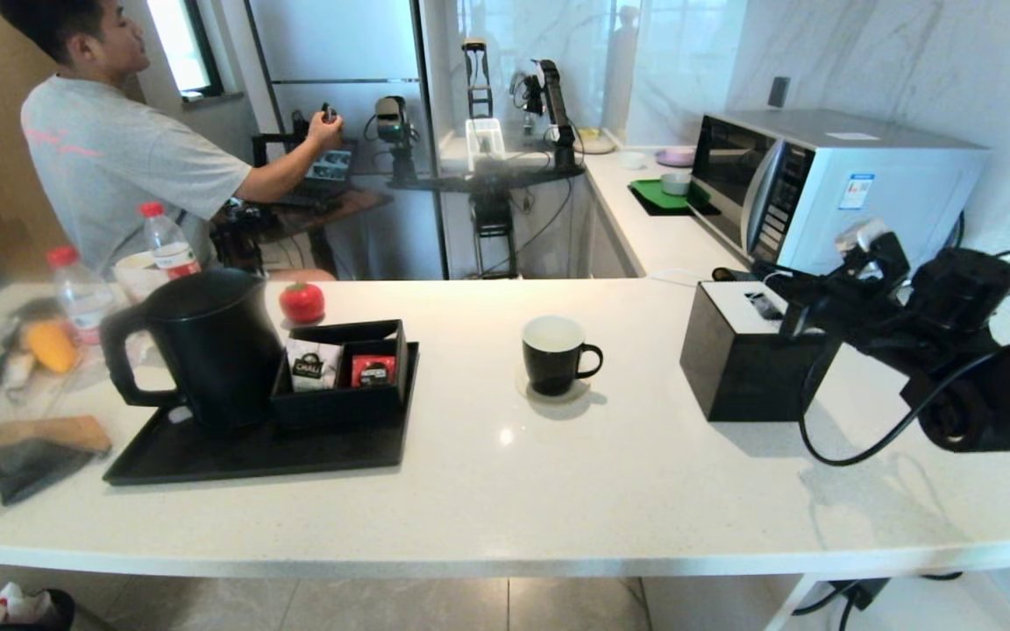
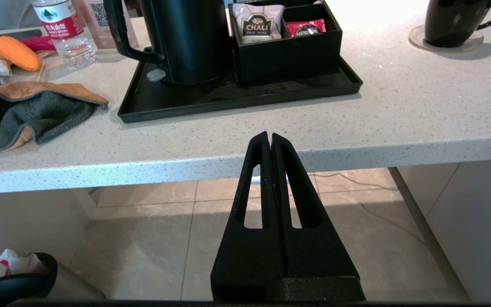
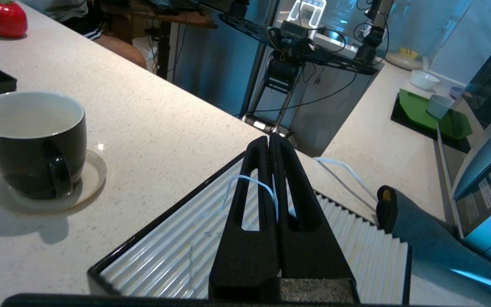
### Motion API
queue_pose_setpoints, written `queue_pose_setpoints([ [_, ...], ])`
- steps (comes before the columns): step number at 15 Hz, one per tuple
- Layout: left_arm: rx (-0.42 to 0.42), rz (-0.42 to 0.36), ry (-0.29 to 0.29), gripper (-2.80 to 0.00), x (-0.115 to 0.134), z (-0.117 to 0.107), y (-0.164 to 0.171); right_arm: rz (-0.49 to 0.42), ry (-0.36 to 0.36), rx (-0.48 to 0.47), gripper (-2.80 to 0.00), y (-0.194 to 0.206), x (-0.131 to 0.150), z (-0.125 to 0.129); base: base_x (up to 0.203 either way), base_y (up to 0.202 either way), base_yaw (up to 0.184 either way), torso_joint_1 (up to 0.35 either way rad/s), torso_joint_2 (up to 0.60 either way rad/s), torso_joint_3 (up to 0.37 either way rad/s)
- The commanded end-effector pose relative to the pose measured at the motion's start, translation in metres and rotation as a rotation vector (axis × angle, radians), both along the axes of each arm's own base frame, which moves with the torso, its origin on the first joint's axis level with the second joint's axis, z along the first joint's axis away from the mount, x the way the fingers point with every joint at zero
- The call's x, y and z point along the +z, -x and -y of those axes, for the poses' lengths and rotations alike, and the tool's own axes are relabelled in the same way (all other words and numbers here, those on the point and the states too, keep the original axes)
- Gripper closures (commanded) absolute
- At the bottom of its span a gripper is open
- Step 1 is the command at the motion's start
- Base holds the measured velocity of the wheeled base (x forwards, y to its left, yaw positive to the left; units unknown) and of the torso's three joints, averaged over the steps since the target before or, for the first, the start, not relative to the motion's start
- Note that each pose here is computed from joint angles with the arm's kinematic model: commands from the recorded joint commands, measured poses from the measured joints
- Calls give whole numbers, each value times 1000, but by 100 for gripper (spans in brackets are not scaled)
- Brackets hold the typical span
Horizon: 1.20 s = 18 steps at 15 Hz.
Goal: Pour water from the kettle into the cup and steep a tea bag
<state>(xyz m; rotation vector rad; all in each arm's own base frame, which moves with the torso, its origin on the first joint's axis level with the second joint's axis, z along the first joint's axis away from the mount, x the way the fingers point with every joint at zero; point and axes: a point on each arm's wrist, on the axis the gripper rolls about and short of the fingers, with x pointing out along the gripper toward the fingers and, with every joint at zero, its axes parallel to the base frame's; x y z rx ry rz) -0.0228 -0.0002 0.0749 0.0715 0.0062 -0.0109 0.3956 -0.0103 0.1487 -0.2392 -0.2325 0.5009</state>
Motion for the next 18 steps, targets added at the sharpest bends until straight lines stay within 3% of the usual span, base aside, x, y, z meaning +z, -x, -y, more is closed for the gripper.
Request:
queue_pose_setpoints([
  [1, 0, 0, -1, 0, 0, 0, 0, -16, 0, 3, 0, 3, -5, 0, 0, 0, 0, 0, 0, 0],
  [4, 1, 0, -1, 0, 0, 0, 0, 48, 1, -2, 0, -6, 14, 2, 0, 0, 0, 0, 0, 0],
  [10, 1, 0, -1, 0, 0, 0, 0, 158, 9, -32, 0, -30, 81, 16, 0, 0, 0, 0, 0, 0],
  [18, 1, 0, -1, 0, 0, 0, 0, 90, 10, -46, 0, -17, 62, 18, 0, 0, 0, 0, 0, 0],
])
